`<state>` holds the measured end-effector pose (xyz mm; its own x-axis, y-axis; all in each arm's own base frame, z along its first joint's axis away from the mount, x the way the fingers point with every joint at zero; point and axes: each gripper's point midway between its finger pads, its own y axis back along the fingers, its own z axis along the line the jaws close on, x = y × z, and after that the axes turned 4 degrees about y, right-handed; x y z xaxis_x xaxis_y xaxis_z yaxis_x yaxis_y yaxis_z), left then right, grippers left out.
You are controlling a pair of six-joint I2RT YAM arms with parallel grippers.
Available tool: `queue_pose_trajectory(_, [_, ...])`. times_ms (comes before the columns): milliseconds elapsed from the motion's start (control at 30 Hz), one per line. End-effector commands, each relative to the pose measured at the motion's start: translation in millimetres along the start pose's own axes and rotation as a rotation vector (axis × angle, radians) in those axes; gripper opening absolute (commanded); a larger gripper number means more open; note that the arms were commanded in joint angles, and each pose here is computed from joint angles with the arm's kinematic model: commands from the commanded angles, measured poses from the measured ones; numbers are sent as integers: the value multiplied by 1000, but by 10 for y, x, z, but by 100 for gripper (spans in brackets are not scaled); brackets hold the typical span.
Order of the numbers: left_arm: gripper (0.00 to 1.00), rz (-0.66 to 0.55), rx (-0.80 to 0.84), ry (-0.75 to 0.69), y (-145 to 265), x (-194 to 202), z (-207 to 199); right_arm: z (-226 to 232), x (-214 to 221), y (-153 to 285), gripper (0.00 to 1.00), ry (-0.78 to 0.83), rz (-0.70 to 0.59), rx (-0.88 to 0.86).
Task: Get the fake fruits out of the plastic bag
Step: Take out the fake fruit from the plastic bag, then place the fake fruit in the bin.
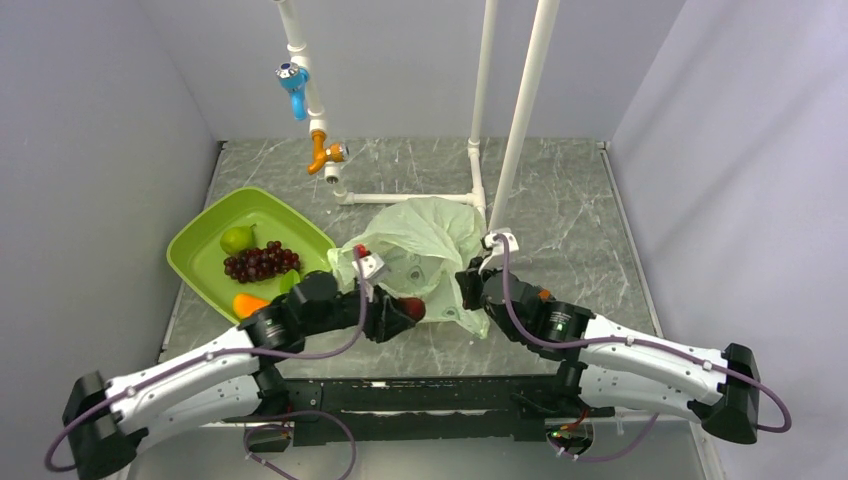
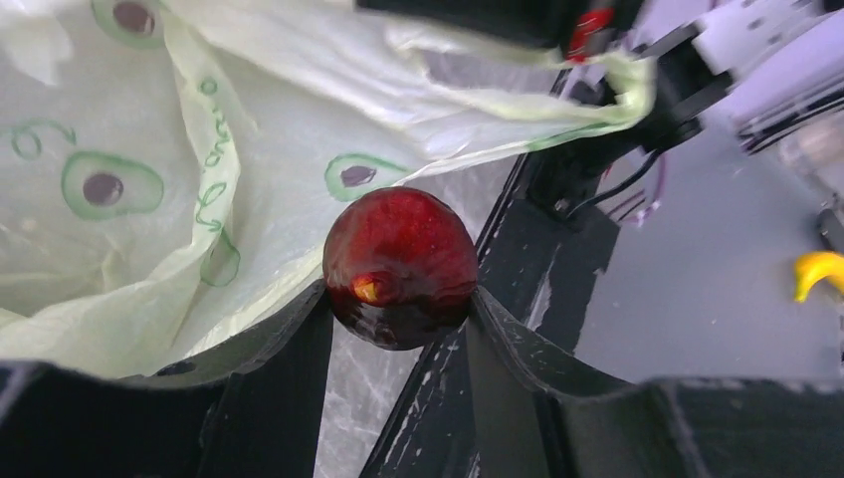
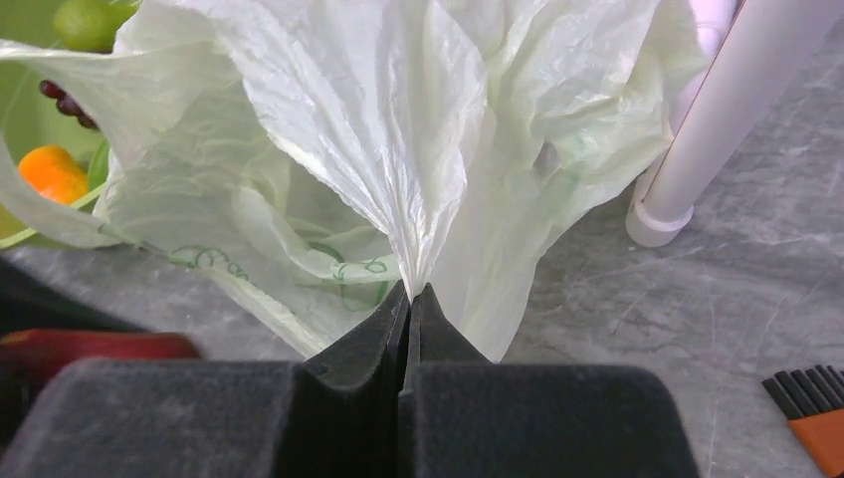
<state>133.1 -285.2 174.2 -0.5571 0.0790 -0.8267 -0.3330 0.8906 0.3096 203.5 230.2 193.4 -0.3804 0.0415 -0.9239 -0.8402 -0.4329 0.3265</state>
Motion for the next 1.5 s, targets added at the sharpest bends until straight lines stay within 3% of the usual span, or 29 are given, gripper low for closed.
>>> queue_pose_trajectory(0, [33,-154,-29,0,373,-428,-136,-100,-123,-57,0,33,-16,75])
queue_pose_trajectory(67, [35,-242,-287,89,668,-672,183,-135,-40,-89,0,44,2,86])
queue_pose_trajectory(133, [36,-255,-511,149,1028,-809,400,-116,56,-101,0,46,28,70])
queue_pose_trajectory(233, [34,-219,-788,99,1500,-973,632,-62,201,-108,0,38,63,25])
queue_pose_trajectory(400, [39,-121,-1258,-20,1877,-833,1207,-26,271,-86,0,29,86,-4])
queue_pose_trajectory(467, [39,-101,-1371,12,1909,-692,1379,-12,246,-78,0,27,79,-12])
queue_pose_trajectory(667, [43,-133,-1484,153,1934,-348,1821,70,185,-119,0,3,56,-33])
queue_pose_trajectory(867, [46,-183,-1583,301,2113,7,2003,181,163,-220,0,37,69,-49])
queue_pose_trajectory(1067, [65,-237,-1630,377,2211,124,2032,246,97,-296,0,46,39,-58])
queue_pose_trajectory(1233, [90,-246,-1687,418,2336,185,2000,277,31,-366,0,64,46,-33])
queue_pose_trajectory(1367, [95,-248,-1663,452,2375,141,1907,281,-37,-401,0,76,31,-21])
queue_pose_trajectory(1467, [95,-255,-1538,467,2291,38,1797,238,-90,-450,0,80,25,18])
